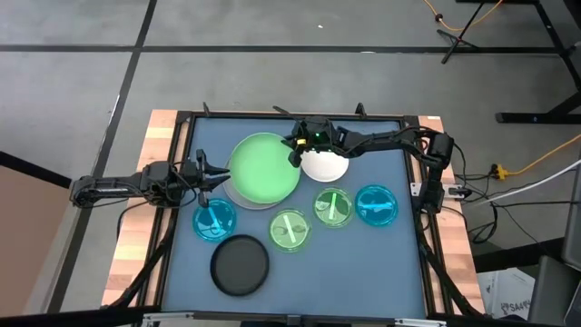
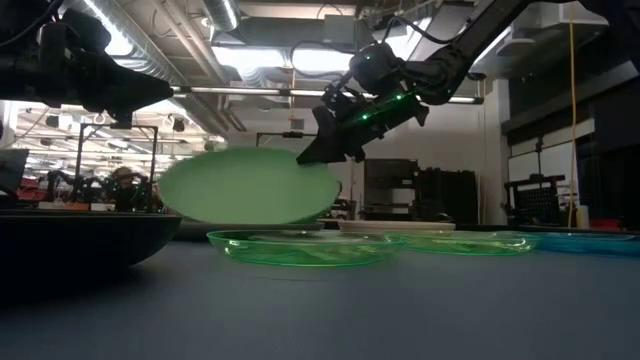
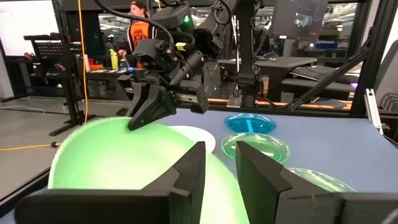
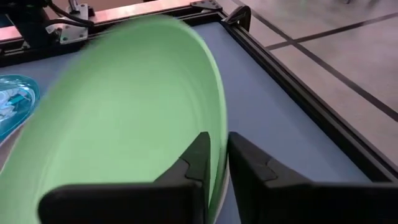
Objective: Stack plastic plates
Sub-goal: Stack the green plate on top of the gray plate, then stack the black plate on top of the green plate
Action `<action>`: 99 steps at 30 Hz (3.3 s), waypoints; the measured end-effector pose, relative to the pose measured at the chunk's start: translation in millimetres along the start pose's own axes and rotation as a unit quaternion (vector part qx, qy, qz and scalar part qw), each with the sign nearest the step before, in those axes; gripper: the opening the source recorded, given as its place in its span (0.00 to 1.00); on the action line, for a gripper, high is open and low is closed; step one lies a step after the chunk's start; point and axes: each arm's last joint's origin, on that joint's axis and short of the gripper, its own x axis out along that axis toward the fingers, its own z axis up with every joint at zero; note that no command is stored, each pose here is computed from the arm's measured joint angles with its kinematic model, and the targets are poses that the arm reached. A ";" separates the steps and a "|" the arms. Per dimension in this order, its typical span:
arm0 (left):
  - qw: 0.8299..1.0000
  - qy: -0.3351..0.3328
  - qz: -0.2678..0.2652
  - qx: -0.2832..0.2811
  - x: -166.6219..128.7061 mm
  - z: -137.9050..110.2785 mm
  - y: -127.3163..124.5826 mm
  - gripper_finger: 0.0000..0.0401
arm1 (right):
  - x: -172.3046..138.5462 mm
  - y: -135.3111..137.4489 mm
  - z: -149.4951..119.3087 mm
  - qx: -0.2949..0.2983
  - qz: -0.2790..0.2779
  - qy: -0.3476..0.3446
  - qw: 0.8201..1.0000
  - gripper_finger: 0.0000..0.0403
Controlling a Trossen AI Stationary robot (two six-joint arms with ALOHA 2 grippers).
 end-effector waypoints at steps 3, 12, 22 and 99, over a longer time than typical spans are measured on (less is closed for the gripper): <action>1.000 0.000 0.000 0.000 0.0 0.1 0.0 0.20 | 0.0 -0.2 0.0 -0.001 -0.001 0.000 1.000 0.13; 1.000 0.000 0.000 0.000 0.0 0.0 0.0 0.20 | 0.0 -0.2 -0.2 0.000 -0.002 0.001 1.000 0.15; 1.000 0.000 0.000 0.000 0.0 0.0 0.0 0.20 | 0.0 -0.2 -0.2 -0.001 -0.002 0.001 1.000 0.15; 0.844 0.464 -0.108 -0.247 97.6 38.7 -108.2 0.20 | -114.4 0.8 41.3 -0.276 -0.077 0.167 0.944 0.15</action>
